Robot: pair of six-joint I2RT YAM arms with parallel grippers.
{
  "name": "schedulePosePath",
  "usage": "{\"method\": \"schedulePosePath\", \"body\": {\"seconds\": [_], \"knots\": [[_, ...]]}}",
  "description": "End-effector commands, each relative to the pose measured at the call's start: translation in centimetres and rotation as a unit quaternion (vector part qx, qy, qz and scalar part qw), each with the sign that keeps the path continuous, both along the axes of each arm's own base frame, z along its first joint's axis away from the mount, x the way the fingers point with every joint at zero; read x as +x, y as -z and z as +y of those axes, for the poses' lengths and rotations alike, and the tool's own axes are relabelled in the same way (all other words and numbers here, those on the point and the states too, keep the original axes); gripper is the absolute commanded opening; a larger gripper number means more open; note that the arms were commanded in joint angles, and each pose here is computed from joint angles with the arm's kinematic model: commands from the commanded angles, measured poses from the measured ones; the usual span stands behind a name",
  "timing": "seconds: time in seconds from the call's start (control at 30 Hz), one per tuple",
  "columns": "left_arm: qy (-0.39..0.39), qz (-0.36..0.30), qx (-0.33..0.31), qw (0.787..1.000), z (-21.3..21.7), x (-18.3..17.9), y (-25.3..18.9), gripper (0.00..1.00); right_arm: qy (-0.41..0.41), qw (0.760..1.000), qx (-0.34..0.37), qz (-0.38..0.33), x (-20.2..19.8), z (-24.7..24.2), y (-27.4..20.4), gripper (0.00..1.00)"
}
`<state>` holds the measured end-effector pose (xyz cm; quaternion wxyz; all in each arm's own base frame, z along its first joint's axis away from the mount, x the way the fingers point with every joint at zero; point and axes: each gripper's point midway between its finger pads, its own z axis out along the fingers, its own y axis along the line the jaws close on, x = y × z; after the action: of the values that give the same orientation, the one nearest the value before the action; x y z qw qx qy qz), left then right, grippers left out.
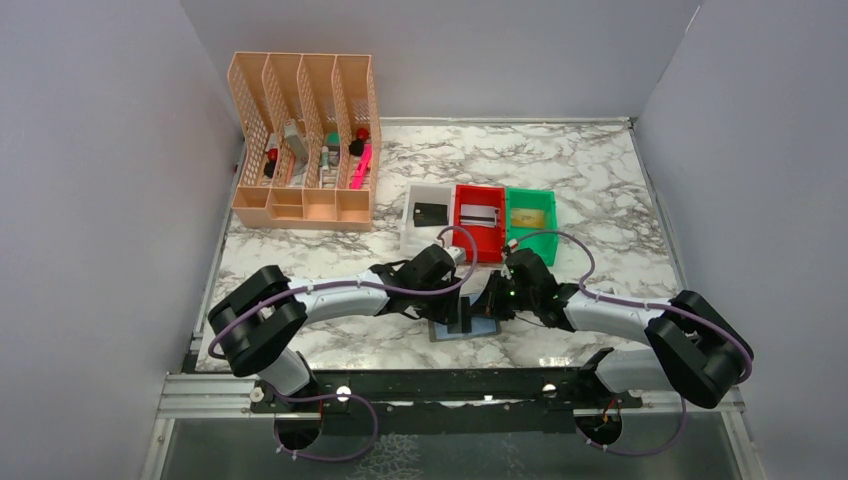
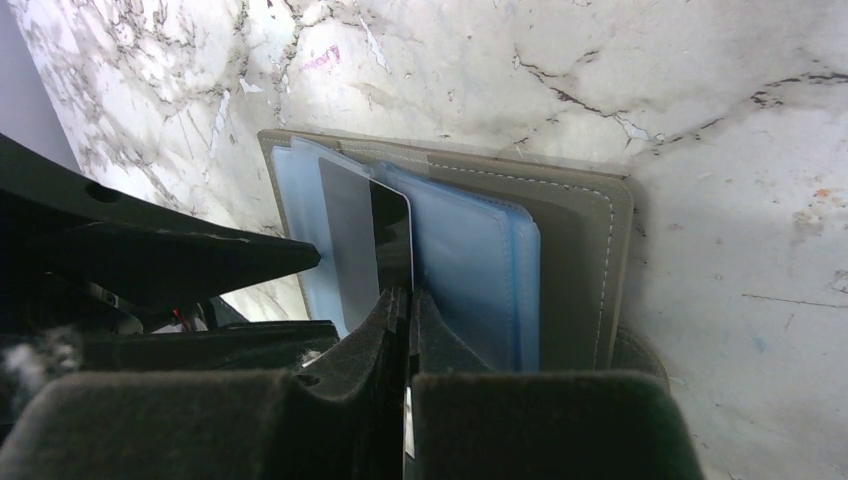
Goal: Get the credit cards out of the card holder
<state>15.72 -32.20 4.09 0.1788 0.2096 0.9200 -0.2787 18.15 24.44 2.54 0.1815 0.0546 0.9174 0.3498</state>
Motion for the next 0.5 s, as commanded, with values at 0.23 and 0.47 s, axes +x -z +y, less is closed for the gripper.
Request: {"method": "schedulePosePath", "body": {"seconds": [0.23, 0.47], "knots": [[0.009, 0.024, 0.02, 0.999, 0.8, -1.3, 1.8, 0.35, -0.001, 1.0, 0.004, -0.009, -0.2, -0.2, 0.2, 0.11], [0.011, 0.028, 0.028, 0.999, 0.9, -1.5, 2.3, 0.31, 0.004, 1.0, 0.025, 0.001, -0.6, 0.2, 0.3, 0.3]]}}
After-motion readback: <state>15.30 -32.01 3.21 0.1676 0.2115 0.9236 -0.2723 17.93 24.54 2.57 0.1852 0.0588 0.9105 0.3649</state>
